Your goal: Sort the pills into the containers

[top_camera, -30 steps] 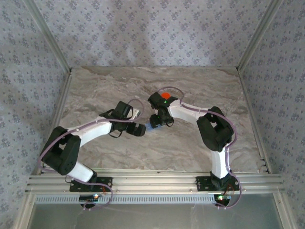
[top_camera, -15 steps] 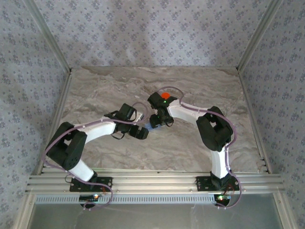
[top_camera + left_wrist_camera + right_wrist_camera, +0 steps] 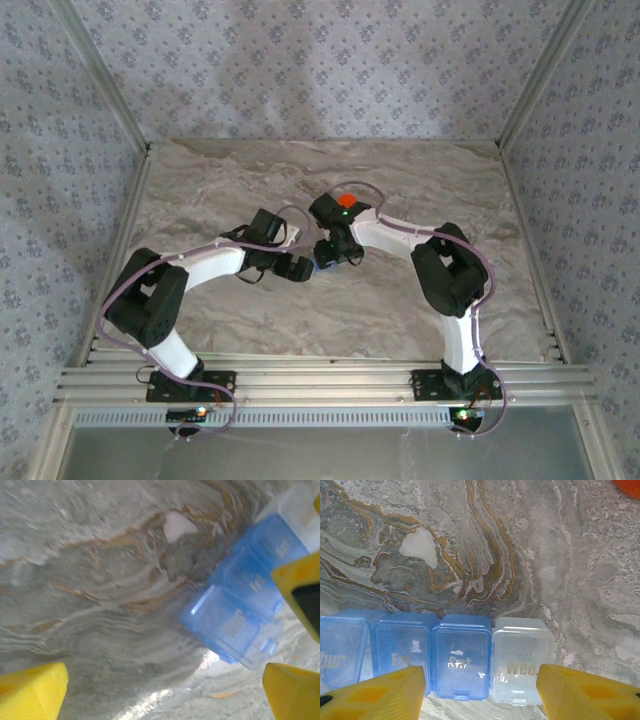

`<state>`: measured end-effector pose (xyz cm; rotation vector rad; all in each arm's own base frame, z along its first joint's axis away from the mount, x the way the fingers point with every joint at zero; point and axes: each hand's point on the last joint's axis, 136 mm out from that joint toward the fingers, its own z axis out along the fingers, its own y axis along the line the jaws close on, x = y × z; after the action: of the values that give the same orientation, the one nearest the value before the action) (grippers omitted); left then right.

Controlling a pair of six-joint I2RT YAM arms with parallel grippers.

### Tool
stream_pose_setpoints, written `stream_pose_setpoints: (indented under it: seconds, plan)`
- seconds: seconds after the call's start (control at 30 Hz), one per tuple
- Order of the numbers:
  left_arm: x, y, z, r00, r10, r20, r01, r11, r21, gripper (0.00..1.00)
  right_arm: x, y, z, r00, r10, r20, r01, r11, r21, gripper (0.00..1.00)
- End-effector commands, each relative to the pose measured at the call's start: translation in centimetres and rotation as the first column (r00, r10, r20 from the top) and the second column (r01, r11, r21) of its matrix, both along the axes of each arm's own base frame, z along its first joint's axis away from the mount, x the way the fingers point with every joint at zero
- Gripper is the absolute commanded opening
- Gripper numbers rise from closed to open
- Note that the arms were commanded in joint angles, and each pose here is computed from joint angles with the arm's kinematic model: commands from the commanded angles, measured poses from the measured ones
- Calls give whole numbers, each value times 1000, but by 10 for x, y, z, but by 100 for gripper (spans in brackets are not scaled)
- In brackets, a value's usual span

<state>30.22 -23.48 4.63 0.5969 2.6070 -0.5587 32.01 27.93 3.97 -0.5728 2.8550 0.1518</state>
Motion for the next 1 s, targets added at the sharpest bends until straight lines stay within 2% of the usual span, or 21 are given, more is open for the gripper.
stream_pose_setpoints:
  seconds: [0.0,0.23,0.53,0.97]
  plan:
    - [21,2,11,998,57,28,-56,998,-41,99,-55,-11,-60,969,26,-245,-46,996,-75,64]
    - [44,12,14,989,146,20,-143,986,-89,100,-57,-10,-62,968,27,-250,-47,996,-77,64]
    - [51,16,9,985,174,-10,-174,979,-106,99,-56,-8,-63,966,25,-259,-46,996,-77,63]
    - [9,24,24,993,117,-20,-118,984,-134,99,-58,-7,-70,958,22,-286,-51,994,-93,63]
